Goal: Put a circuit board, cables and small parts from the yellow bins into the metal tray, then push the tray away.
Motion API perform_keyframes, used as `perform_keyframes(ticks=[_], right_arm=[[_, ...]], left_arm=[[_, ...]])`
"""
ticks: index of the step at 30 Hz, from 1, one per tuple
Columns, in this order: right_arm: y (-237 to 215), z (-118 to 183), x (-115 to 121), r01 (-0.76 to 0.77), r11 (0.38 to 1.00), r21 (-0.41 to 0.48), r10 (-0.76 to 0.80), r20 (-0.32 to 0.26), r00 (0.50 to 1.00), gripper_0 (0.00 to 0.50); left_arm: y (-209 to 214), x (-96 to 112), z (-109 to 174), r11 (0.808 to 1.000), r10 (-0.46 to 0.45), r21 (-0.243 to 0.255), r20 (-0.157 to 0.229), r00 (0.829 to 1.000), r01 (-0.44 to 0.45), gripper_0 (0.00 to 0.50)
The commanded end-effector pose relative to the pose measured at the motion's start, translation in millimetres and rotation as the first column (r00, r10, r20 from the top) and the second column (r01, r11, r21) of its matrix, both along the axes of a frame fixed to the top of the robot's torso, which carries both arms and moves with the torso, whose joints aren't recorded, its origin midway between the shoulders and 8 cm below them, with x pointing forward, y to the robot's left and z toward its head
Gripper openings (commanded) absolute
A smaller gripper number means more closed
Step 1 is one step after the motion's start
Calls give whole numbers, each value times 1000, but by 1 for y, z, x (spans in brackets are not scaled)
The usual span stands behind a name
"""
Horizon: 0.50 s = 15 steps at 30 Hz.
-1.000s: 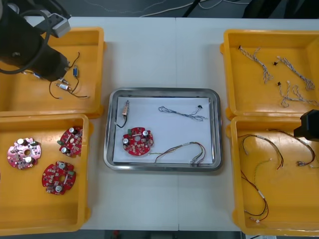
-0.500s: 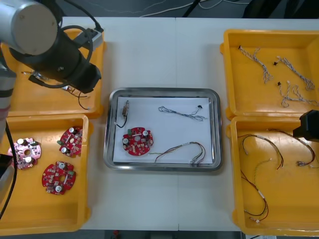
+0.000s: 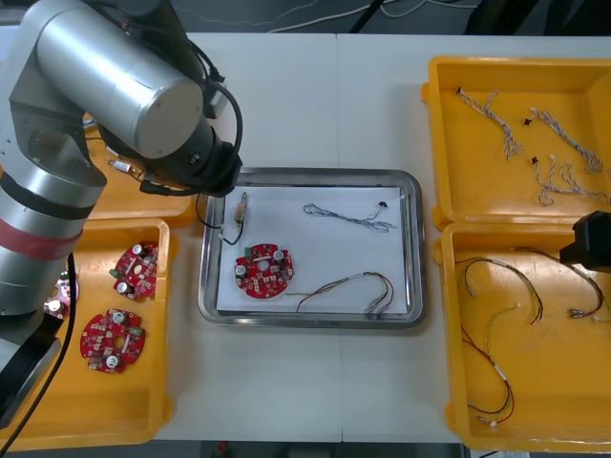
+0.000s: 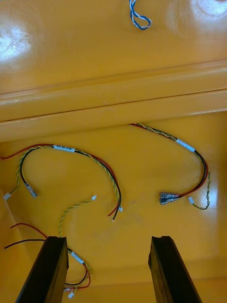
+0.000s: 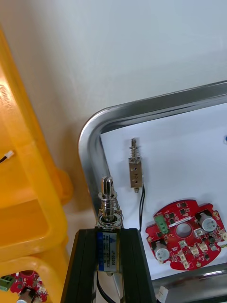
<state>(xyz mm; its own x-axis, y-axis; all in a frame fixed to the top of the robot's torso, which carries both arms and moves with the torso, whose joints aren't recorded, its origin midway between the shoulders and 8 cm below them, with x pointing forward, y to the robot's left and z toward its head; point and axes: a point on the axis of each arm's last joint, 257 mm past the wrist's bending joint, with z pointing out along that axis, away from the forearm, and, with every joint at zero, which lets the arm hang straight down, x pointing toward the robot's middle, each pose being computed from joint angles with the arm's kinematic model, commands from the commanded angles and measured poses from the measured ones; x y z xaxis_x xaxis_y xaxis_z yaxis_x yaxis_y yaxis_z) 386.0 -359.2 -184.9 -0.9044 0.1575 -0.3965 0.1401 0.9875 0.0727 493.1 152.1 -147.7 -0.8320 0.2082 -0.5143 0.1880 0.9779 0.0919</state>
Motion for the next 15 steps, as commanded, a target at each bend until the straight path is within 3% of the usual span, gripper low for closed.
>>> perform_keyframes(ticks=[1, 9, 15], right_arm=[[-16, 15, -3, -13, 999, -51, 15, 27, 1000, 500], [-16, 15, -3, -13, 999, -51, 15, 27, 1000, 500], [-16, 15, -3, -13, 999, -51, 15, 27, 1000, 500]], left_arm=[[-36, -4, -2, 999, -7, -44, 37, 999, 9, 0], [-53, -5, -18, 999, -10, -32, 37, 999, 11, 0], [-72, 11, -34, 999, -17, -47, 71, 997, 20, 0]])
